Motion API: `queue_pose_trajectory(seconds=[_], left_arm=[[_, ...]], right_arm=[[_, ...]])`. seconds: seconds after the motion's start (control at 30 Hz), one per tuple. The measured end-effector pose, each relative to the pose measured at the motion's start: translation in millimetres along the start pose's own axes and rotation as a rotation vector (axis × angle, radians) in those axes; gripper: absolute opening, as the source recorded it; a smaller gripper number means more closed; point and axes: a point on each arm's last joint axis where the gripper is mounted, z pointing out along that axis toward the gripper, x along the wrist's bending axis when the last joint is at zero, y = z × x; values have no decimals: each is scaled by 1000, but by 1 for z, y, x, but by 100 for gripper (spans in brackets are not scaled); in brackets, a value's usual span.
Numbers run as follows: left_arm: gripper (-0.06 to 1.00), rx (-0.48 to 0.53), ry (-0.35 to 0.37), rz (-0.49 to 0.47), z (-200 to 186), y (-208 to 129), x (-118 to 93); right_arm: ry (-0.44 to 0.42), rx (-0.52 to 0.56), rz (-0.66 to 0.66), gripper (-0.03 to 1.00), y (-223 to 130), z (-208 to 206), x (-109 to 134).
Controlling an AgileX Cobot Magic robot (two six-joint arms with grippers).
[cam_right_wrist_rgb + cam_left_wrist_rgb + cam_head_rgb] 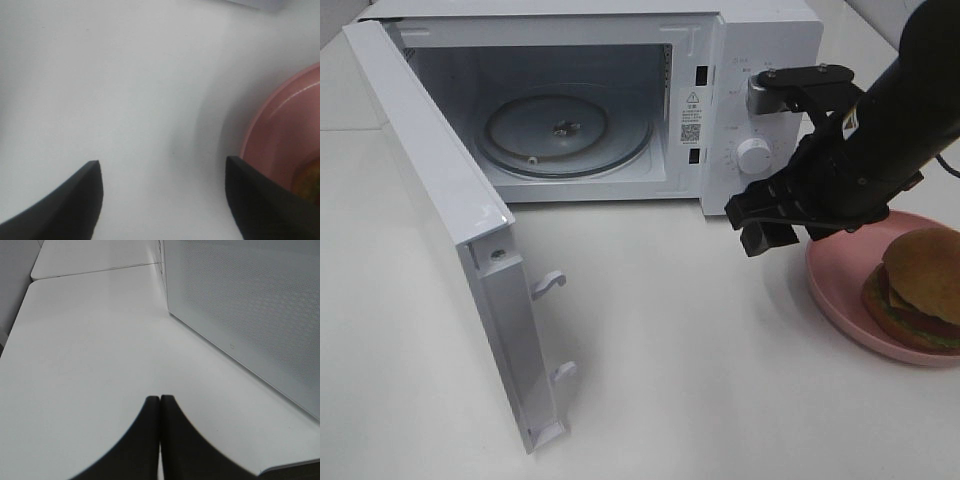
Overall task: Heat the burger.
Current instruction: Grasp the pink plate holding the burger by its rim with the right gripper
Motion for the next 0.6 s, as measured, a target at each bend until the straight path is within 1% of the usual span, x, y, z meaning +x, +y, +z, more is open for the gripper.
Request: queue_pose_trajectory(seconds=[0.03, 0.07, 0.1, 0.13, 0.37, 0.43, 0.53, 0.6], left_arm=[[0, 0, 0, 0, 0, 0, 0], [0, 0, 0, 0, 0, 0, 0], [0, 0, 0, 0, 0, 0, 0], [0, 0, 0, 0, 0, 0, 0], [0, 0, 0, 0, 0, 0, 0], [0, 0, 0, 0, 0, 0, 0], [0, 0, 0, 0, 0, 0, 0], [0, 0, 0, 0, 0, 0, 0]], right_arm=[[16, 14, 2, 72, 3, -4, 2], [15, 22, -4, 74, 3, -5, 2], [15, 22, -4, 74, 3, -5, 2], [15, 36, -11, 78, 2, -6, 2], [-8, 68, -39, 79, 2, 3, 0], [-33, 102, -55, 79, 1, 15, -2], [-44, 109, -55, 79, 1, 18, -3], [-80, 128, -62, 79, 0, 27, -6]])
